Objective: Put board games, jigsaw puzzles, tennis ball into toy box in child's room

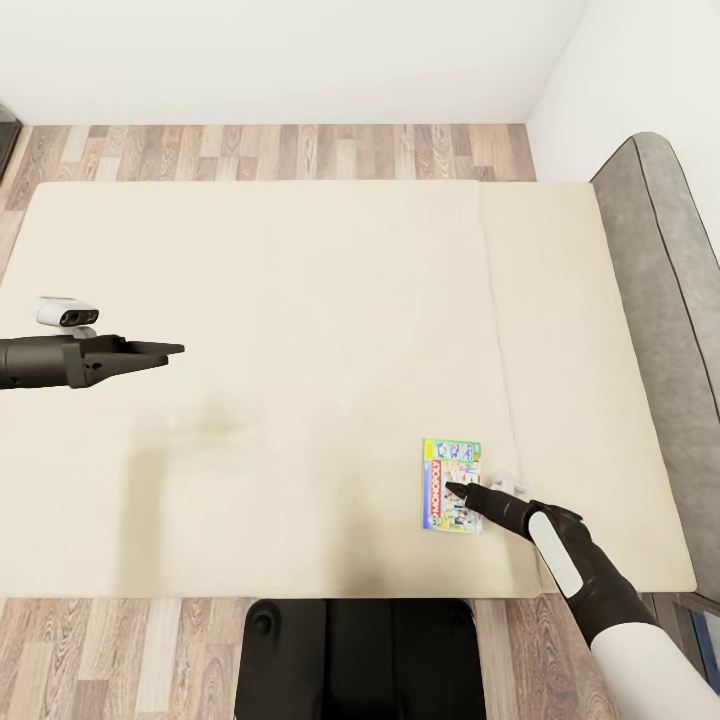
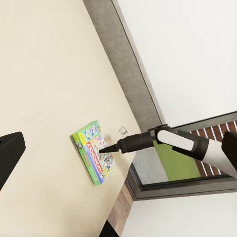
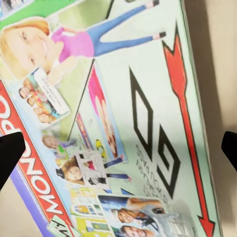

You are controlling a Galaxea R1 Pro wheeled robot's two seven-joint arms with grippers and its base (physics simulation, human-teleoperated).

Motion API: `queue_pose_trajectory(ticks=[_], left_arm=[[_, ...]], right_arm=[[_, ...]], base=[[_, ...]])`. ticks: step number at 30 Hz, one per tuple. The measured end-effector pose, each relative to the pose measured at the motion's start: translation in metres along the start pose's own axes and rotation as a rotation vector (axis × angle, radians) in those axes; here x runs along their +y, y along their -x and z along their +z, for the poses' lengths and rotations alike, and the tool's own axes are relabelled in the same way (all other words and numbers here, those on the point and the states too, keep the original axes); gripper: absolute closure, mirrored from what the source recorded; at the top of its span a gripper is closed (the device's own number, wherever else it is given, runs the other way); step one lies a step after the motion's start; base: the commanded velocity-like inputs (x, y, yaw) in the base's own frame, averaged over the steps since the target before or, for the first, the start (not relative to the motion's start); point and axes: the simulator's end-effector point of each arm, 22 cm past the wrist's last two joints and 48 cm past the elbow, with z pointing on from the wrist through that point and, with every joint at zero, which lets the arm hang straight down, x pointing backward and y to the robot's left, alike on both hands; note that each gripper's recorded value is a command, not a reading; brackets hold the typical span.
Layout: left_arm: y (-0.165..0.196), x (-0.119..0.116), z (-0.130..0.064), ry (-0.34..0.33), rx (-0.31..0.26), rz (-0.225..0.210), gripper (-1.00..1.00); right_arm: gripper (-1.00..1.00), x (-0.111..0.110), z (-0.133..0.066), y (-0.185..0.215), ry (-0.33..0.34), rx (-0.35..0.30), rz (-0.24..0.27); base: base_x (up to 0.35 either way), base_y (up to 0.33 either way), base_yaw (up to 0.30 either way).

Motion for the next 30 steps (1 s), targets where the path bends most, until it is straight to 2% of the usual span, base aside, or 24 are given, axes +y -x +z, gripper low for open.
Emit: queue_pose_trajectory(ticks=[6, 15, 30], left_arm=[[0.000, 0.000, 0.000, 0.000, 0.000, 0.000, -1.00], [0.000, 0.000, 0.000, 0.000, 0.000, 0.000, -1.00], [0.000, 0.000, 0.001, 0.000, 0.001, -0.001, -1.00]], right_arm=[[-1.00, 0.001, 0.000, 0.000, 0.002, 0.000, 0.001], [-1.00, 0.026, 0.009, -0.011, 0.039, 0.011, 0.017], [-1.00, 0.028, 0.009, -0.011, 0.042, 0.011, 0.017]], base=[[0.000, 0.000, 0.000], [0.000, 0.000, 0.000], [0.000, 0.031, 0.000]])
